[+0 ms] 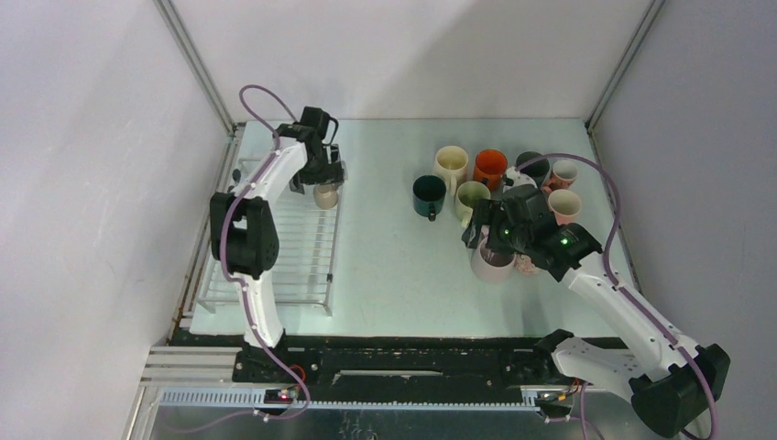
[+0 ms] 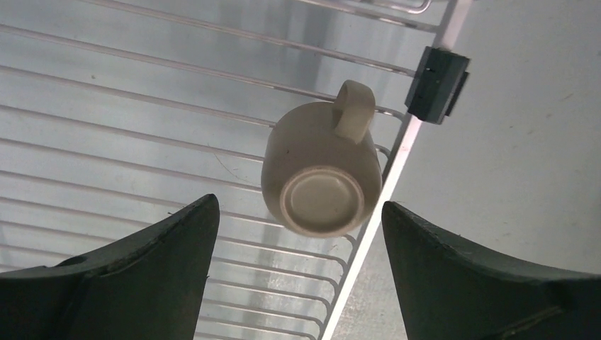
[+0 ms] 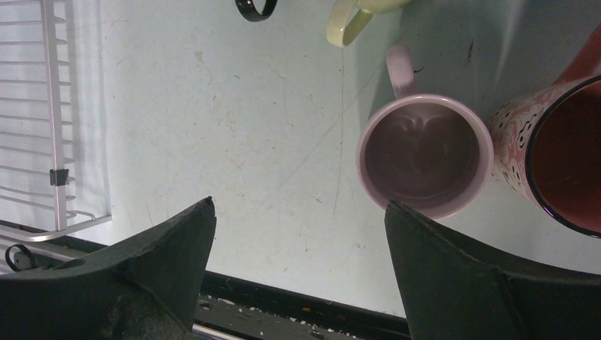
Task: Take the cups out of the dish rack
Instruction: Unload the cup from the dish rack.
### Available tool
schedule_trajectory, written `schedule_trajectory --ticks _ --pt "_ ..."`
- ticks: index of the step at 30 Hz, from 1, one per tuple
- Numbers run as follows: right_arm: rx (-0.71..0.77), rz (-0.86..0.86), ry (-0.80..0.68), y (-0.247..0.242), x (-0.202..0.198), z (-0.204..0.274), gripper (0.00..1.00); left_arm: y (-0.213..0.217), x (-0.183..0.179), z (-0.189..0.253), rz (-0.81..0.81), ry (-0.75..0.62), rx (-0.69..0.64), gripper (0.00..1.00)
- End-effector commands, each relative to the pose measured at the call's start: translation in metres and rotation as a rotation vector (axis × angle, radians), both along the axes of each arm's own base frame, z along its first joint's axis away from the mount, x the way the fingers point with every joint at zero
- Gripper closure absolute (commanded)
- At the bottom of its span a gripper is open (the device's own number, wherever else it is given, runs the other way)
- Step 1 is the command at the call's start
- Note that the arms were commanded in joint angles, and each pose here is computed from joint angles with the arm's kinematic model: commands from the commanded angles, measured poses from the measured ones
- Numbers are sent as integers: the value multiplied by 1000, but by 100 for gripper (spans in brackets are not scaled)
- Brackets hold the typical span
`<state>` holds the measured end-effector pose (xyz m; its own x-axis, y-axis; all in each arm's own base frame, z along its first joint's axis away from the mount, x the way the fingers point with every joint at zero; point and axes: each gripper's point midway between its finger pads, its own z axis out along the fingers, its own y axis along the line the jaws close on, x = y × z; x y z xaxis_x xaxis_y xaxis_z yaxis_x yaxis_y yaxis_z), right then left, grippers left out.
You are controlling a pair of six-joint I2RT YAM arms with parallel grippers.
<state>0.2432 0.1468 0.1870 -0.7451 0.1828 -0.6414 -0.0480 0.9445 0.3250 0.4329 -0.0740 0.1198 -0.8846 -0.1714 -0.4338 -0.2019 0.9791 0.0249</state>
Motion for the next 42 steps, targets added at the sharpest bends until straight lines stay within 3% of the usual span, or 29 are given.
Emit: schedule_trajectory --ticks 1,16,35,39,42 --pt "4 17 -45 0 1 17 5 -3 8 0 -46 11 -18 10" --pt "-15 4 -27 -4 -2 13 5 0 23 -15 -34 38 -30 21" --pt "-29 21 -1 8 -2 4 5 3 15 -25 -45 107 -15 19" --pt "-29 23 -1 9 -2 4 5 2 14 -27 -50 118 -17 24" --pt "-29 25 1 9 -2 3 5 2 14 -27 -52 123 -16 36"
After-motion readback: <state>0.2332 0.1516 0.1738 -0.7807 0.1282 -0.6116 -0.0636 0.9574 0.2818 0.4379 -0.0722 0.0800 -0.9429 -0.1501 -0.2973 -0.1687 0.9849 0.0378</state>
